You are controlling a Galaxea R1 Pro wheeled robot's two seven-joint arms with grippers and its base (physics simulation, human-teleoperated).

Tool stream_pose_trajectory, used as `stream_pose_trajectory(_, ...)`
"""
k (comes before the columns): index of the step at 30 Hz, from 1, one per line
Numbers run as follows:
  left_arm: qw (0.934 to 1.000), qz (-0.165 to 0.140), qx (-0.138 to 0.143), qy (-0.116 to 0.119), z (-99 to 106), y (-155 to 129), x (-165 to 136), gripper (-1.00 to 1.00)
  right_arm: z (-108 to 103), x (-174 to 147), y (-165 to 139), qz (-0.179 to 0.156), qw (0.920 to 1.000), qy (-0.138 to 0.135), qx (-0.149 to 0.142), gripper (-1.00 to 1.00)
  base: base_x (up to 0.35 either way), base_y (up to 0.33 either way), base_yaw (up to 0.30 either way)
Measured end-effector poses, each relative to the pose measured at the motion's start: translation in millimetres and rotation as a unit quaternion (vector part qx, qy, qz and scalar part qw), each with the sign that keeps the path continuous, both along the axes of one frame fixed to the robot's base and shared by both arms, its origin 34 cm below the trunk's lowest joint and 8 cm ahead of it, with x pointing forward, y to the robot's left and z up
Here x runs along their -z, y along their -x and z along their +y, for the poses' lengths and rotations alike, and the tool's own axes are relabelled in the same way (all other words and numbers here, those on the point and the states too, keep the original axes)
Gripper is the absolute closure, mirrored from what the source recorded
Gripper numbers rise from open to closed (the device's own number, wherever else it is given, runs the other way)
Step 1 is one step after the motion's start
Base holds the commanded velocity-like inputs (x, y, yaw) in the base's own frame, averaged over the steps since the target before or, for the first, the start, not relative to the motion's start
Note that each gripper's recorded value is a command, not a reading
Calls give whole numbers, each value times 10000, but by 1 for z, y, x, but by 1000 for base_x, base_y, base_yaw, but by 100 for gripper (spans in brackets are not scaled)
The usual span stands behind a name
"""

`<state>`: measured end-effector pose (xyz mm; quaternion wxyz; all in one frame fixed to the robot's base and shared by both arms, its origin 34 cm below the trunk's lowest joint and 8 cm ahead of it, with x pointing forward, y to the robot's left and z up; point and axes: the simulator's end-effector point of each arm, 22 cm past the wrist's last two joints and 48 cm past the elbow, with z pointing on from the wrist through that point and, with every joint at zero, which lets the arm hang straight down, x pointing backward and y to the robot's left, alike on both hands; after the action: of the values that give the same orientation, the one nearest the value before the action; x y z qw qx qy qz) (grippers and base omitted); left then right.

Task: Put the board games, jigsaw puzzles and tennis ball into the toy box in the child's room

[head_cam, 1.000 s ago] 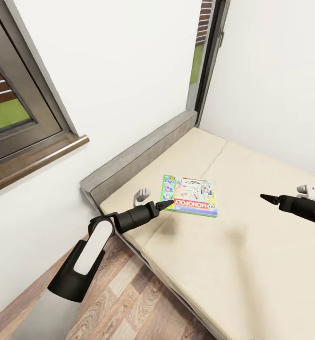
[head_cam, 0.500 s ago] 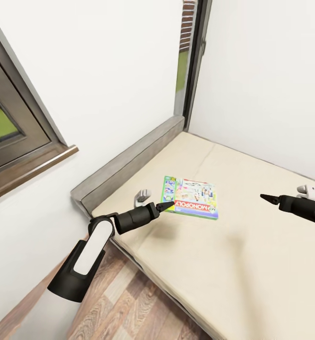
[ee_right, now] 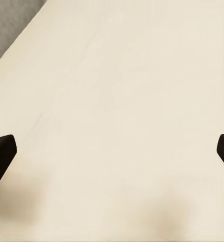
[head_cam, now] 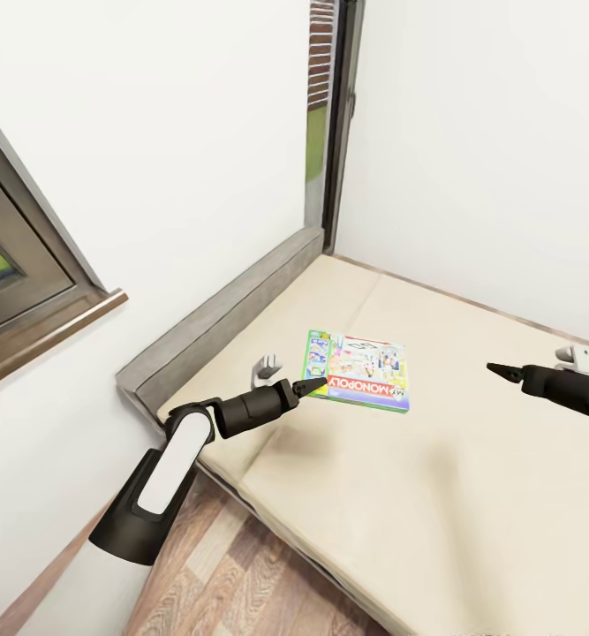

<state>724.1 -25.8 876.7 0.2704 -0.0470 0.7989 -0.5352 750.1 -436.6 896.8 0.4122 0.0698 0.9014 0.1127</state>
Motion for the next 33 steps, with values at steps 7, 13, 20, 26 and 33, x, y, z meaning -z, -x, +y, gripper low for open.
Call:
stream_pose_trajectory(7,10000,-61,-3,-20,0,0,-16,100,-1,-17,1,-51,10000,10,4,-100,0,0,-135)
stream_pose_trajectory(13,9999,-102,-6,-35,1,1,-29,100,-4,-33,1,-122,9999,7,43,-100,0,0,-134)
stream_pose_trajectory(20,9999,-149,-13,-37,2,1,-44,100,-8,-52,2,-211,9997,-7,100,-100,0,0,-133)
stream_pose_trajectory(26,9998,-193,-13,-38,2,2,-57,100,-9,-66,4,-259,9996,-9,107,-100,0,0,-132)
stream_pose_trajectory(33,9997,-242,-15,-42,2,4,-72,100,-9,-81,6,-306,9995,-11,107,-100,0,0,-132)
